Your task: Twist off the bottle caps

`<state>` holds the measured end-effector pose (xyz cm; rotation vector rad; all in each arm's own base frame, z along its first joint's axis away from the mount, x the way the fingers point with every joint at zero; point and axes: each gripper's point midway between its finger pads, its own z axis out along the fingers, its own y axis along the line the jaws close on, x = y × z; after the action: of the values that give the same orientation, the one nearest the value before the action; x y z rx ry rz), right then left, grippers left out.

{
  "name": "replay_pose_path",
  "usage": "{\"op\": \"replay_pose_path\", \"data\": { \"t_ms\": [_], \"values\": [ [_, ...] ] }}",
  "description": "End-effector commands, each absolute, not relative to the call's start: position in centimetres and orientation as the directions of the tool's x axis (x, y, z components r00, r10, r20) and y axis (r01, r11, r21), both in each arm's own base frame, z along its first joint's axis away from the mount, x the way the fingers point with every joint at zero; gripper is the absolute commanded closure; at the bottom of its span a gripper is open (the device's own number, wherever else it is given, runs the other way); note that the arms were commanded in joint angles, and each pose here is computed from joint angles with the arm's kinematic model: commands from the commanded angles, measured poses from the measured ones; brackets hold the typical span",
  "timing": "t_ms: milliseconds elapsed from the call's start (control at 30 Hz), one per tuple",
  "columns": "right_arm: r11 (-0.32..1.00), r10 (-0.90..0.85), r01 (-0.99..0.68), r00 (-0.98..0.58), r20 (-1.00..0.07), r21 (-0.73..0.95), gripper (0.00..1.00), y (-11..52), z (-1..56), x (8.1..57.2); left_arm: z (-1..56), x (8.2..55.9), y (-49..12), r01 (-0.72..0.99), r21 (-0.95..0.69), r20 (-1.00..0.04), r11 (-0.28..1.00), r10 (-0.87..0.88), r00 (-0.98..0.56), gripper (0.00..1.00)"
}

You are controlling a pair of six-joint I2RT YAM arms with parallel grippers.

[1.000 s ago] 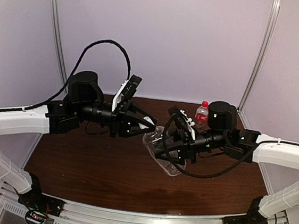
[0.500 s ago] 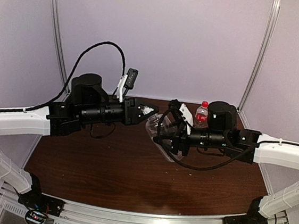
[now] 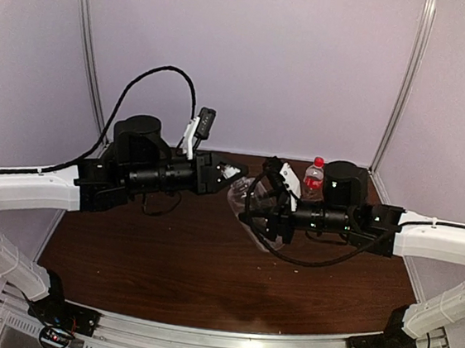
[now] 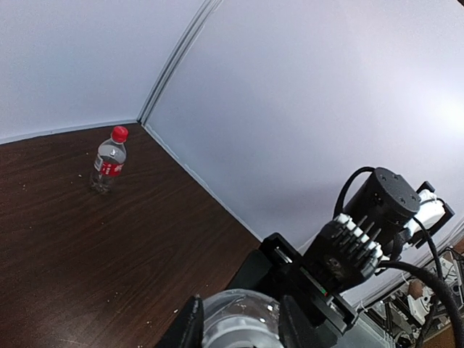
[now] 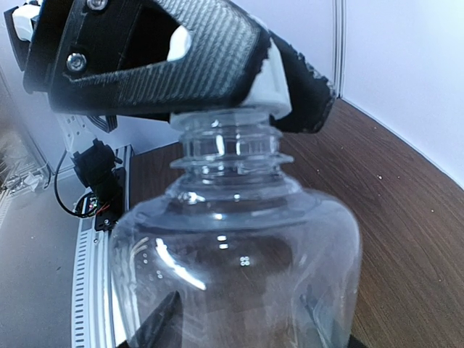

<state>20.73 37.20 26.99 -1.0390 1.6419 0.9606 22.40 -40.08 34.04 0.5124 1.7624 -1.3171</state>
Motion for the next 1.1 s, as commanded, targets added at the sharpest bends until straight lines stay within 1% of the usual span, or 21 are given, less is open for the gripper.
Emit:
{"op": "replay_pose_path", "data": {
  "t_ms": [0,67,167,267,367,433,600,667,767,900,967,1067],
  "values": [
    [0.424,-0.162,-0.896,-0.217,-0.963,0.13,0.63,35.7,27.5,22.2,35.2,23.7,-38.9,0.704,-0.569,-0.819,0.424,-0.212,-0.534,0.65],
    [0.443,-0.154,-0.888,-0.212,-0.965,0.124,0.63,35.5,27.7,22.5,34.4,23.9,-39.3,0.69,-0.582,-0.807,0.431,-0.199,-0.556,0.61],
    [0.446,-0.155,-0.887,-0.206,-0.966,0.117,0.64,35.5,27.8,22.6,33.8,23.7,-39.9,0.688,-0.6,-0.792,0.409,-0.184,-0.582,0.58],
    [0.431,-0.155,-0.895,-0.199,-0.968,0.115,0.64,35.7,27.8,22.4,33.8,23.5,-40.3,0.698,-0.605,-0.79,0.383,-0.184,-0.584,0.57],
    [0.408,-0.159,-0.905,-0.201,-0.967,0.121,0.64,35.9,27.7,22.1,34.0,23.6,-40.1,0.699,-0.598,-0.796,0.392,-0.191,-0.574,0.58],
    [0.41,-0.169,-0.904,-0.202,-0.965,0.117,0.64,35.7,27.4,22.0,34.3,23.8,-39.4,0.706,-0.571,-0.816,0.42,-0.197,-0.543,0.58],
    [0.463,-0.195,-0.88,-0.219,-0.956,0.107,0.64,34.2,26.1,22.3,34.8,24.4,-36.1,0.703,-0.453,-0.886,0.548,-0.188,-0.424,0.57],
    [0.482,-0.186,-0.87,-0.221,-0.957,0.107,0.63,33.5,26.2,22.3,34.8,24.3,-34.5,0.699,-0.406,-0.909,0.589,-0.18,-0.377,0.54],
    [0.542,-0.176,-0.832,-0.251,-0.952,0.119,0.63,31.9,25.8,23.0,33.4,24.1,-32.5,0.683,-0.355,-0.928,0.638,-0.153,-0.34,0.46],
    [0.62,-0.155,-0.77,-0.31,-0.938,0.152,0.63,29.9,25.0,23.9,30.5,22.4,-32.3,0.733,-0.33,-0.935,0.595,-0.095,-0.343,0.41],
    [0.644,-0.135,-0.744,-0.34,-0.931,0.178,0.63,29.1,24.4,24.3,28.3,21.7,-32.4,0.753,-0.319,-0.934,0.575,-0.057,-0.352,0.4],
    [0.667,-0.134,-0.718,-0.379,-0.915,0.2,0.61,28.4,22.8,24.4,27.2,20.8,-33.1,0.796,-0.307,-0.939,0.522,-0.03,-0.343,0.37]
  ]
}}
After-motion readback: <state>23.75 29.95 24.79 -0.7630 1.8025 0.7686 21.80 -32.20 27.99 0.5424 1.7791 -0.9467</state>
